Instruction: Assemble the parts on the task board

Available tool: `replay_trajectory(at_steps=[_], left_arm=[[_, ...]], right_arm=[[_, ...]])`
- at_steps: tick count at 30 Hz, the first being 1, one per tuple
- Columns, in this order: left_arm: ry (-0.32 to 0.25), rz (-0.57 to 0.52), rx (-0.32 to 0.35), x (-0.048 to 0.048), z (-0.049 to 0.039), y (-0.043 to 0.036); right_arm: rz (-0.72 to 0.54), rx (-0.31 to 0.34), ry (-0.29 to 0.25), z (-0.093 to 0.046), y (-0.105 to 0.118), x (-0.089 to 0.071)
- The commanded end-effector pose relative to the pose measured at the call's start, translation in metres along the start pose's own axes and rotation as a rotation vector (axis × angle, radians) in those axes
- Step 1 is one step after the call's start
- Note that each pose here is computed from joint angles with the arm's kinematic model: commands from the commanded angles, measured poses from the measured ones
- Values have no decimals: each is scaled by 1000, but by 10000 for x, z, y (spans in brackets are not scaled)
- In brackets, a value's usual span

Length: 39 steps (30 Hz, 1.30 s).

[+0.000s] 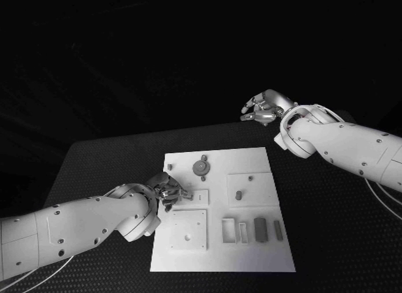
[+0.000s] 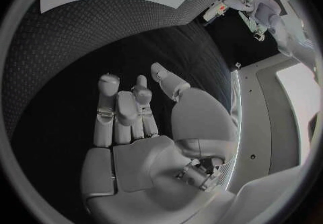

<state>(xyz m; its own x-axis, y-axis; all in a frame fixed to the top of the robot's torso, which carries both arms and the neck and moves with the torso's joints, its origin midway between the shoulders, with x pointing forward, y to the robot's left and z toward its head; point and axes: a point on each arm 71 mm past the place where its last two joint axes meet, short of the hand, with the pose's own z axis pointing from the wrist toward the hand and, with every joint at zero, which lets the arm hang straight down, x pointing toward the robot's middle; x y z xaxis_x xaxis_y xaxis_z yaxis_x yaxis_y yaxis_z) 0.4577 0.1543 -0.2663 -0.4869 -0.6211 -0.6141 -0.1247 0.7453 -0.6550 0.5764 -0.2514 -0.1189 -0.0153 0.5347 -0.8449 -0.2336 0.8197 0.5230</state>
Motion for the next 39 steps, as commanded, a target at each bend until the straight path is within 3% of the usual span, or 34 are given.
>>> replay_trajectory(at_steps=[1,39], left_arm=[[-13,1,-9,0,7,0],[-28,98,1,36,38,-67]], right_arm=[[5,-9,17,-1,13,5],[15,-15,34,-6,48,31]])
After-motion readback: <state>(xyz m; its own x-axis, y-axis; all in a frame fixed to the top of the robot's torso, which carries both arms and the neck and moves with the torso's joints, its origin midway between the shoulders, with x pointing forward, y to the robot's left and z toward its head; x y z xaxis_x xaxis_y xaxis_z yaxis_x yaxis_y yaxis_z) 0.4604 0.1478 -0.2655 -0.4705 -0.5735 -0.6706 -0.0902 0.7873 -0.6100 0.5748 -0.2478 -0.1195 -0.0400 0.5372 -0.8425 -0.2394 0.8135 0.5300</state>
